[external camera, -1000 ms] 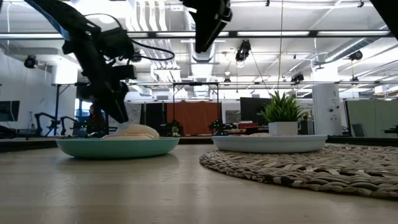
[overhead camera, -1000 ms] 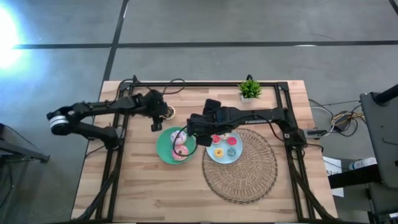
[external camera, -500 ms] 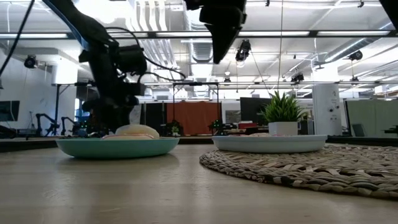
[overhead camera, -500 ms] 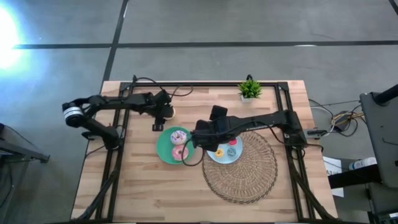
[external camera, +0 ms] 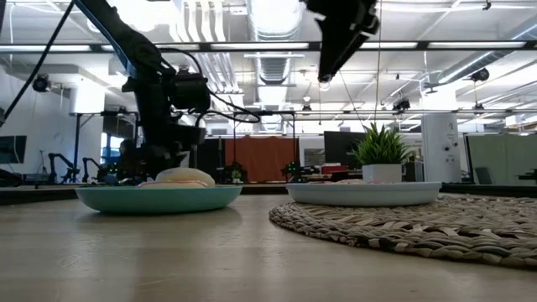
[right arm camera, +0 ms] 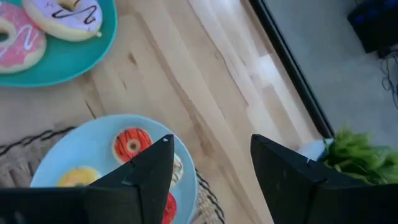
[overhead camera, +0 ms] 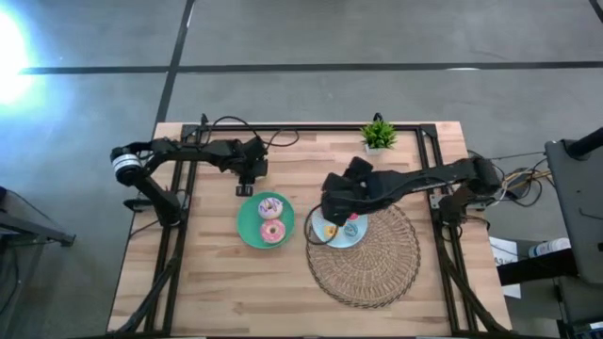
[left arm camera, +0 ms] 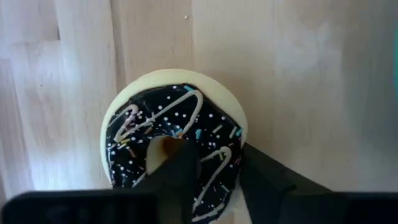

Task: Pick & Place donuts
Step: Put the large black donut on the green plate

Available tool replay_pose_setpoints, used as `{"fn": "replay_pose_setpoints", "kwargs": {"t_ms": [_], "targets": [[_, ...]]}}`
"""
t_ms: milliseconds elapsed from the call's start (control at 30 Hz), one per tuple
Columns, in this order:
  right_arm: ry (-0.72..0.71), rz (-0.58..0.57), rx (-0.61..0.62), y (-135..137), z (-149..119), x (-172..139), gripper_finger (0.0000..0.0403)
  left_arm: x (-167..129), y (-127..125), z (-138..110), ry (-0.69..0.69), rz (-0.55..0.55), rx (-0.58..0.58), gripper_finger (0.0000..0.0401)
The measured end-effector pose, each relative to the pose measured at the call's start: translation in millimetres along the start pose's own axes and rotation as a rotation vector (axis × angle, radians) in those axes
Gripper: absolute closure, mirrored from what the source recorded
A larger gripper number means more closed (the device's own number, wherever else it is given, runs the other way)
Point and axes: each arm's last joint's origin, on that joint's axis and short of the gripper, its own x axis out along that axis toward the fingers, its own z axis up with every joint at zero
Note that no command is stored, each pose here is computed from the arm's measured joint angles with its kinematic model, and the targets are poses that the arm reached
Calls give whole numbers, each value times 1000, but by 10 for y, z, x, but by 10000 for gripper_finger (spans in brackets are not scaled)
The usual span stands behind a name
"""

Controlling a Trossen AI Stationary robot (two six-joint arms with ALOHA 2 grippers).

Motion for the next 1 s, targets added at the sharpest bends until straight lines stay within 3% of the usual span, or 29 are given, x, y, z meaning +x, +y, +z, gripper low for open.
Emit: {"fn": "replay_pose_setpoints", "kwargs": {"t_ms": [200,433,533,667,800,1000], "targets": [[-30,25,36,-34,-177,-62,197,-56,3,-30,21,36,-56,388],[-44,9,14,-41,-239,-17,197,-592,-156,-99,-40,68,-187,399],[-56,12,-24,-32,-224,-14,197,-956,-384,-75,-179,62,-226,399],[-95,31,-46,-12,-179,-10,197,-1269,-840,-17,-342,-83,-194,400],[-131,45,-49,-8,-124,1,197,-1350,-1316,35,-357,-133,-180,400],[-162,68,-47,13,-89,-8,197,-1237,-1783,52,-332,-85,-226,400]]}}
